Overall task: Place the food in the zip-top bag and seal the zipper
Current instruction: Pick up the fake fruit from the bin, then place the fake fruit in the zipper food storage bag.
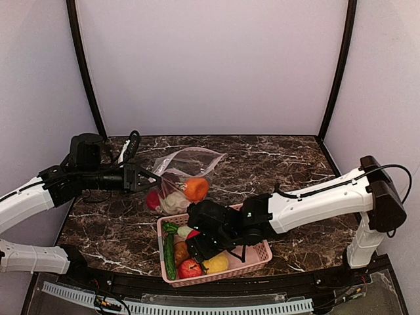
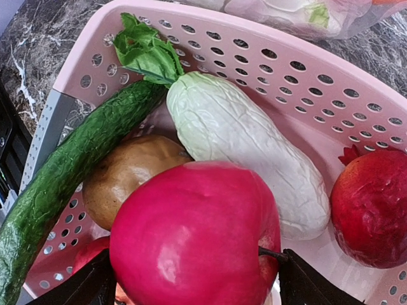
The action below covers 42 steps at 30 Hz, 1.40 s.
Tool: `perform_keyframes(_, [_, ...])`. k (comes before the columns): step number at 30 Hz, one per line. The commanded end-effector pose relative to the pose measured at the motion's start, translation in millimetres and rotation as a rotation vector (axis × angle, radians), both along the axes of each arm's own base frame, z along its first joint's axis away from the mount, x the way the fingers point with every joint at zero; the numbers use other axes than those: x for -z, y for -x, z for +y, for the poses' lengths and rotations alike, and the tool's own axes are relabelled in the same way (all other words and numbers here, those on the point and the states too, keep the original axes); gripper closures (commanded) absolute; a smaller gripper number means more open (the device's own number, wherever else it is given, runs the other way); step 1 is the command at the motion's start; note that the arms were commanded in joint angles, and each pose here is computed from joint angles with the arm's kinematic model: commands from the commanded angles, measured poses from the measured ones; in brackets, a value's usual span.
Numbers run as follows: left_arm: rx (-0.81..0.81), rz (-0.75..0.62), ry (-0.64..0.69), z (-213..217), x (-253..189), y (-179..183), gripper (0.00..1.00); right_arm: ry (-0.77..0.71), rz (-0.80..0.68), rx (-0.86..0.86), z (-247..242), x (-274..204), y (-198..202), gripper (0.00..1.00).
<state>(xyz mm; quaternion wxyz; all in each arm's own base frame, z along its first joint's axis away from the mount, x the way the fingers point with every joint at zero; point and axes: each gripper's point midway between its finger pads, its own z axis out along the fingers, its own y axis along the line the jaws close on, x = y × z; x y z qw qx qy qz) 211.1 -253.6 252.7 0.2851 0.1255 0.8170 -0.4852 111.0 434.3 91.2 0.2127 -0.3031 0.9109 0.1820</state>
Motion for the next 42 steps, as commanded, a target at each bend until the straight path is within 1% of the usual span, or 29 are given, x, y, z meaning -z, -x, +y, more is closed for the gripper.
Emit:
perform_keyframes(1, [0.007, -0.042, 0.033, 1, -23, 2, 0.99, 0.011, -0.009, 0.013, 5, 2, 0, 0.17])
perform_keyframes(9, [0.008, -0.042, 0.033, 2, -23, 4, 0.99, -0.003, -0.007, 0.022, 6, -2, 0, 0.30])
perform_keyframes(18, [0.007, -0.038, 0.031, 3, -21, 4, 0.99, -0.037, -0.021, 0.047, -9, -22, -2, 0.33])
perform_keyframes(22, [0.006, -0.037, 0.030, 3, -21, 4, 0.99, -0.136, -0.036, 0.007, -5, -59, 2, 0.34])
perform_keyframes(26, [0.009, -0.035, 0.027, 2, -20, 5, 0.99, -0.235, -0.094, 0.004, -13, -106, -3, 0.34])
perform_keyframes(30, [0.010, -0.037, 0.032, 2, -20, 5, 0.99, -0.289, -0.138, 0.019, -27, -136, -13, 0.35])
perform_keyframes(34, [0.026, -0.044, 0.068, -1, -28, 7, 0.99, -0.315, -0.164, 0.048, -38, -152, -34, 0.36])
perform_keyframes(42, [0.028, -0.049, 0.061, 0, -30, 8, 0.99, -0.322, -0.243, 0.058, -33, -177, -77, 0.36])
